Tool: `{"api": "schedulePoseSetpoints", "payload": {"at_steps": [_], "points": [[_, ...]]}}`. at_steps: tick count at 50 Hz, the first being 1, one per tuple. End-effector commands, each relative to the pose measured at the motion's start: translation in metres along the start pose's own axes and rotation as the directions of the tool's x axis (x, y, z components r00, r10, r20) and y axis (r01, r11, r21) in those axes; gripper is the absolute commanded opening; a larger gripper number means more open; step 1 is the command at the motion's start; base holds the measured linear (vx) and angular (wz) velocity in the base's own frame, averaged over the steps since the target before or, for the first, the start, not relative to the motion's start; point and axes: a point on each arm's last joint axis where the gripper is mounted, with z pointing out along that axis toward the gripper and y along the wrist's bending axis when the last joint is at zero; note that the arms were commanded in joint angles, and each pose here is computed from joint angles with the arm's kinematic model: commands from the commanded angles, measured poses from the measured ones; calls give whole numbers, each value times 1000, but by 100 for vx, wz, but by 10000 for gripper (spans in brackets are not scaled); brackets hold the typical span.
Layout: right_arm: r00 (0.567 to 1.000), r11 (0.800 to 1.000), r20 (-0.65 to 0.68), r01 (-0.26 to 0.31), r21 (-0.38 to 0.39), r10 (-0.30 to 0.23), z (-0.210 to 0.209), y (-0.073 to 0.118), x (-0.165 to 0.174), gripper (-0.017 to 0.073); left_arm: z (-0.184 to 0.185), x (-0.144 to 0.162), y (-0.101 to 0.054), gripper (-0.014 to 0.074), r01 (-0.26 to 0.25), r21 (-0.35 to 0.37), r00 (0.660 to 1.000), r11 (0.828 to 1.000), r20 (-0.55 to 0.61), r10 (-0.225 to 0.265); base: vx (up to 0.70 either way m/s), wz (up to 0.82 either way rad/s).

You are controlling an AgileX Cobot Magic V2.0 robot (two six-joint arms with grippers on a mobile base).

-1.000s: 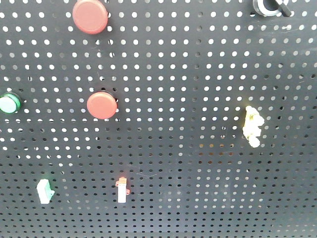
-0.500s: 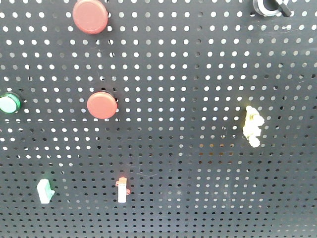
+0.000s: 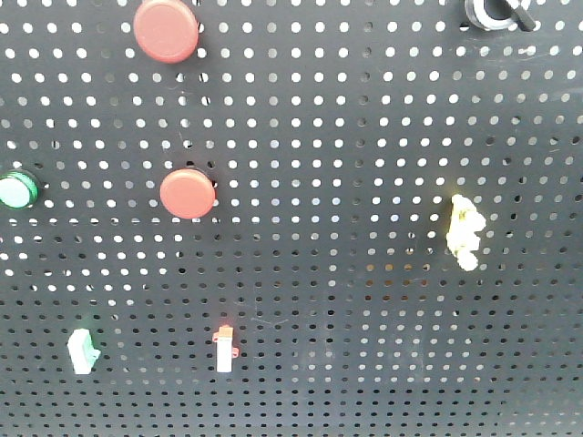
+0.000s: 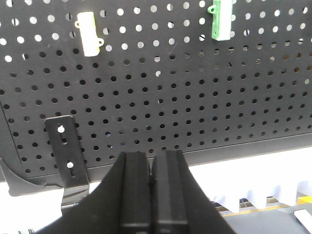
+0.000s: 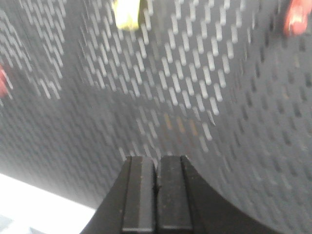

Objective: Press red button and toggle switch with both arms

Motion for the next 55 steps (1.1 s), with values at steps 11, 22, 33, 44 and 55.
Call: {"api": "schedulePoseSetpoints", "payload": {"at_steps": [11,22,33,44,55], "points": [[966,916,49,-257,310,254,6,-13,51,-3,0,3,1,2,9,-11,998,1000,63,-8,0,0],[970,886,39,-235,400,240,3,-12,79,-3,0,3,1,2,9,-11,998,1000,61,-8,0,0],[974,890,24,-216,401,225,2,-12,80,-3,0,4,0,2,9,-10,998,1000,59,-8,0,0],[974,890,24,-216,401,225,2,-12,80,-3,0,4,0,2,9,-10,998,1000,59,-8,0,0],[974,890,24,-216,401,225,2,-12,80,-3,0,4,0,2,9,-10,998,1000,59,-8,0,0]]}}
